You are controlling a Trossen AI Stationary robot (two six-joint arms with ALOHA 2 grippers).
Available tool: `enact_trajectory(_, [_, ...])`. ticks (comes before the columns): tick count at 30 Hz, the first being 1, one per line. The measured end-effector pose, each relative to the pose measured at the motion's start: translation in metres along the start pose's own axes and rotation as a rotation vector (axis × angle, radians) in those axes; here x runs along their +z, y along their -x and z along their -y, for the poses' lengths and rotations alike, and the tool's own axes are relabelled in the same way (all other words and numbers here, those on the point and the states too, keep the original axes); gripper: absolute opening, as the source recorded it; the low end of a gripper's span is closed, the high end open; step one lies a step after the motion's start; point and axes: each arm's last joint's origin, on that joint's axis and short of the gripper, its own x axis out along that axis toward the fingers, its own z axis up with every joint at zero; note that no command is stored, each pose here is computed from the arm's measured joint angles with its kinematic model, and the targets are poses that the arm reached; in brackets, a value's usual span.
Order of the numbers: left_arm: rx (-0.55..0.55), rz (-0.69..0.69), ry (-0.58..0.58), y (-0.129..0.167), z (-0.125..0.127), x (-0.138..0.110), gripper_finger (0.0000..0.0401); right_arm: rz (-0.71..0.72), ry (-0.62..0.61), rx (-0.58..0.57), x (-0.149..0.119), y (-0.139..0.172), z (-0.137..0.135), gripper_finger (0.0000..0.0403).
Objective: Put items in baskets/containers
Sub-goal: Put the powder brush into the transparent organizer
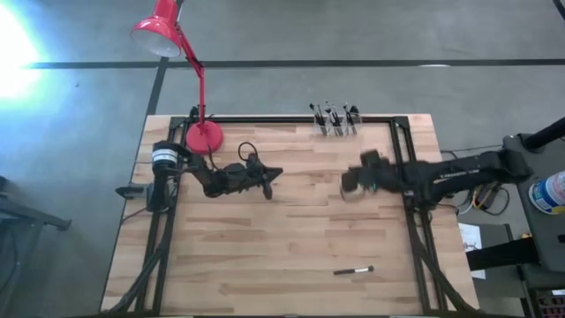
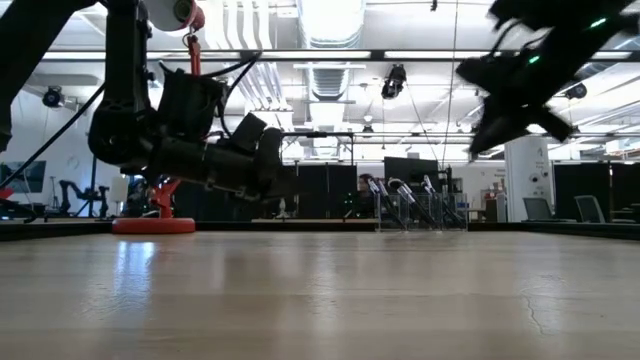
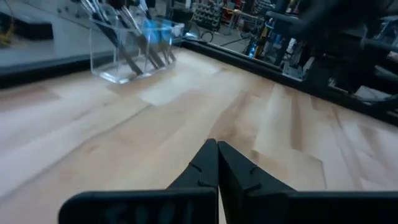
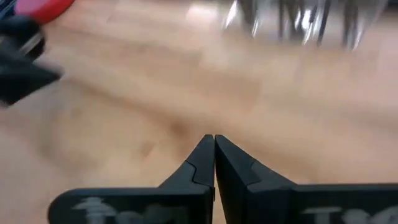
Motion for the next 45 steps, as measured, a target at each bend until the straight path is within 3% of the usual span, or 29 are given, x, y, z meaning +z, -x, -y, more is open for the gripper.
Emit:
enact_trajectory(4, [0.076, 0.026, -0.053, -0.001, -0.001, 0.002, 0.0000, -0.108, -0.154, 0.000, -0.035, 0.027, -0.018, 0.0008])
enact_trajectory(9, [0.209, 0.046, -0.072, 0.001, -0.005, 0.001, 0.0000, -0.255, -0.276, -0.119, -0.066, 0.057, -0.045, 0.0008])
enact_trajectory(16, [0.226, 0.047, -0.074, 0.001, -0.006, 0.000, 0.0000, -0.546, -0.453, -0.292, -0.106, 0.087, -0.104, 0.0008])
enact_trajectory(22, [0.219, 0.035, -0.095, 0.001, -0.006, -0.001, 0.0000, -0.660, -0.460, -0.349, -0.129, 0.094, -0.158, 0.0018])
enact_trajectory(27, [0.203, 0.029, -0.115, 0.001, -0.005, -0.001, 0.0000, -0.672, -0.428, -0.420, -0.146, 0.089, -0.187, 0.0071])
enact_trajectory(36, [0.107, -0.021, -0.125, 0.001, -0.002, -0.004, 0.0000, -0.843, -0.368, -0.549, -0.181, 0.102, -0.193, 0.0181])
enact_trajectory(45, [0.085, -0.089, -0.141, 0.006, -0.001, -0.013, 0.0000, -0.794, -0.328, -0.616, -0.188, 0.096, -0.175, 0.0199])
